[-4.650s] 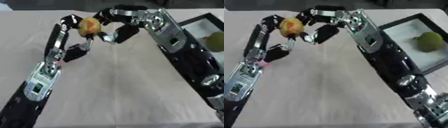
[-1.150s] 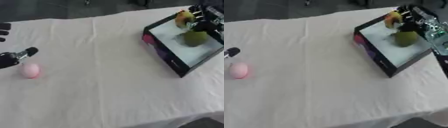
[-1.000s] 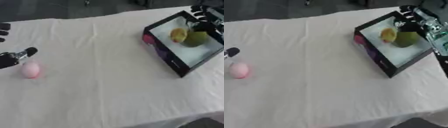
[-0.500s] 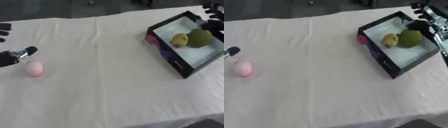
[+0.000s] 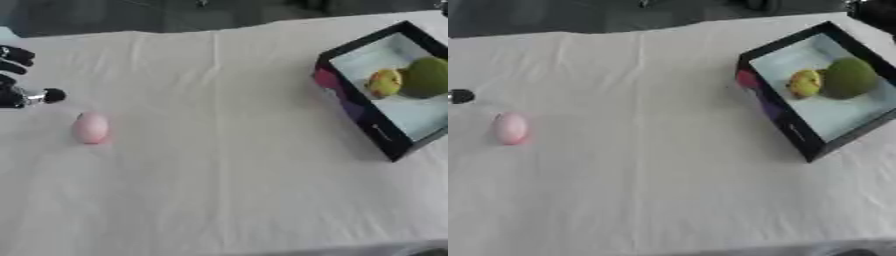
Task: Pick up the objects with one hand, pass them to the other hand, and then place them into the box on the other side of the table.
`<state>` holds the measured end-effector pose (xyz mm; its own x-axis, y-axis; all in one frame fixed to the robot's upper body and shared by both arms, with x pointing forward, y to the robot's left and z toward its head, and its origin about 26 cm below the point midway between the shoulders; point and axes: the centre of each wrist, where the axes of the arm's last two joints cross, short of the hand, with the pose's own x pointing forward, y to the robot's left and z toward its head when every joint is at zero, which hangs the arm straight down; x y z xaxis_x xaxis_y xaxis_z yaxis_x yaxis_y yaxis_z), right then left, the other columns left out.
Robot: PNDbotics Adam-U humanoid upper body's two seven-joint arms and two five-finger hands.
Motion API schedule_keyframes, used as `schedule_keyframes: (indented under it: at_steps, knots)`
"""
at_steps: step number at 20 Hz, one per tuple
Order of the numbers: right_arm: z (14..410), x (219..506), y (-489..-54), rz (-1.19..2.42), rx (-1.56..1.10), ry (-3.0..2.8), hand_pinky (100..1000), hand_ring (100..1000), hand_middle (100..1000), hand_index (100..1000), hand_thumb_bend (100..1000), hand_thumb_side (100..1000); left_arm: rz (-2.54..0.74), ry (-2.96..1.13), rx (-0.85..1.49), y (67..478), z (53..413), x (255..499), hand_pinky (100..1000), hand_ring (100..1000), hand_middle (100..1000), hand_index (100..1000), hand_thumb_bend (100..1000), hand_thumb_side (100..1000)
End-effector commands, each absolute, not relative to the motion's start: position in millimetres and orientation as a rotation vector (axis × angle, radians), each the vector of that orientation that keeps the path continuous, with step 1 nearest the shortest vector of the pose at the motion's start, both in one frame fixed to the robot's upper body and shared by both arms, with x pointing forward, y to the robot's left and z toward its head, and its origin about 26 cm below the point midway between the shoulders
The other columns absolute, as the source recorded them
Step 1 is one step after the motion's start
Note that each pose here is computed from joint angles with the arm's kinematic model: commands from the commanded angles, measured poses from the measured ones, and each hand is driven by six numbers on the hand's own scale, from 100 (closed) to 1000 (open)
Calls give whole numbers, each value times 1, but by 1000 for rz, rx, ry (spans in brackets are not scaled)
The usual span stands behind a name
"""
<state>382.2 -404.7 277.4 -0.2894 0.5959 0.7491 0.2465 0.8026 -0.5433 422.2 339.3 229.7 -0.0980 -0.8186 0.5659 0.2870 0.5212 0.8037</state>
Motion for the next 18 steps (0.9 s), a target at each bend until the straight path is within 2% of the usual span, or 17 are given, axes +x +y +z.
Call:
schedule_keyframes:
  at_steps: [1,7,10,16,18]
  knots:
    - [294,379,-401,403,-651,-1908,939,939,918,931,100,476,-1126,-1257,551,346,248,424,844,834,771,832,809,273]
    - [289,382,-397,408,-640,-1893,939,934,913,926,100,481,-1258,-1090,619,327,238,440,852,837,768,834,758,202]
    - [287,384,-395,410,-628,-1886,939,933,912,923,100,491,-1274,-1059,625,315,225,450,848,835,764,834,697,153]
    - [284,387,-391,418,-613,-1879,939,930,907,919,100,490,-1313,-1053,622,287,203,462,846,834,761,810,652,138]
    - [284,387,-391,420,-611,-1876,939,929,905,918,100,492,-1328,-1052,659,281,202,464,845,832,757,796,587,116]
